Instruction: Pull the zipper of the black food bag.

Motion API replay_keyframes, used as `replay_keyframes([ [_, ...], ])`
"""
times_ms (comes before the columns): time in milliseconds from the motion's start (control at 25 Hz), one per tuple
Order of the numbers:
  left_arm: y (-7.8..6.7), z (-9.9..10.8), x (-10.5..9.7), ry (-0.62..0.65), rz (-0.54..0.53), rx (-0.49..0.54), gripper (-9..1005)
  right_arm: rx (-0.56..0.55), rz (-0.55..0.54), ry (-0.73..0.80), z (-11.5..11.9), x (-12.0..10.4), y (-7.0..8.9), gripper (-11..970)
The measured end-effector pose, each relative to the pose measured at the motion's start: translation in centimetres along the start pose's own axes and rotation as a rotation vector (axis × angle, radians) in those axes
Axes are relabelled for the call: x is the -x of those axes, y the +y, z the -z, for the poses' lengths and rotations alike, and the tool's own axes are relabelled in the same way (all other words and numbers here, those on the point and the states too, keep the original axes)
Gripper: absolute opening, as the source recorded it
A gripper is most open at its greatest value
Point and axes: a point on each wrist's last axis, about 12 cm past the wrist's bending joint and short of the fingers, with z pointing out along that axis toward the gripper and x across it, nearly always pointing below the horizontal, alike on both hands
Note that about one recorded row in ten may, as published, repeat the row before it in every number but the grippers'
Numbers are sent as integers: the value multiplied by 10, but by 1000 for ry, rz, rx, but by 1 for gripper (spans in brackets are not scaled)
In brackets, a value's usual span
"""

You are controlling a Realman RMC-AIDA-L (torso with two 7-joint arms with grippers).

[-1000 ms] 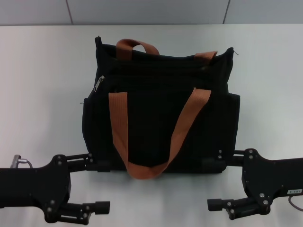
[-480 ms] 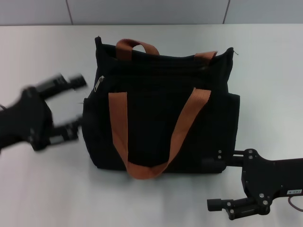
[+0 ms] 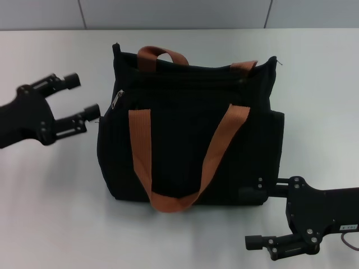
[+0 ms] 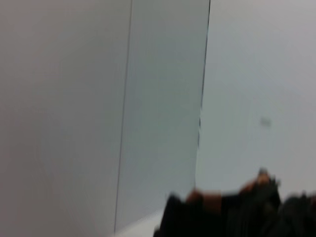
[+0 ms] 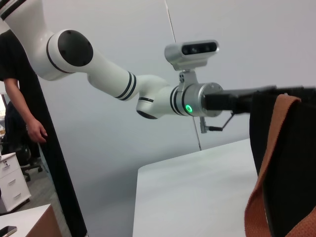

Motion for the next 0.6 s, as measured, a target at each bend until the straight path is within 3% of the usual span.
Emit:
replay_keyframes([
  [200, -1, -13, -5, 73, -16, -38, 824, 0, 0, -1, 0, 0, 0, 814],
  [600, 5, -30, -7, 116, -65, -6, 823, -1, 1, -2, -1, 0, 0, 815],
])
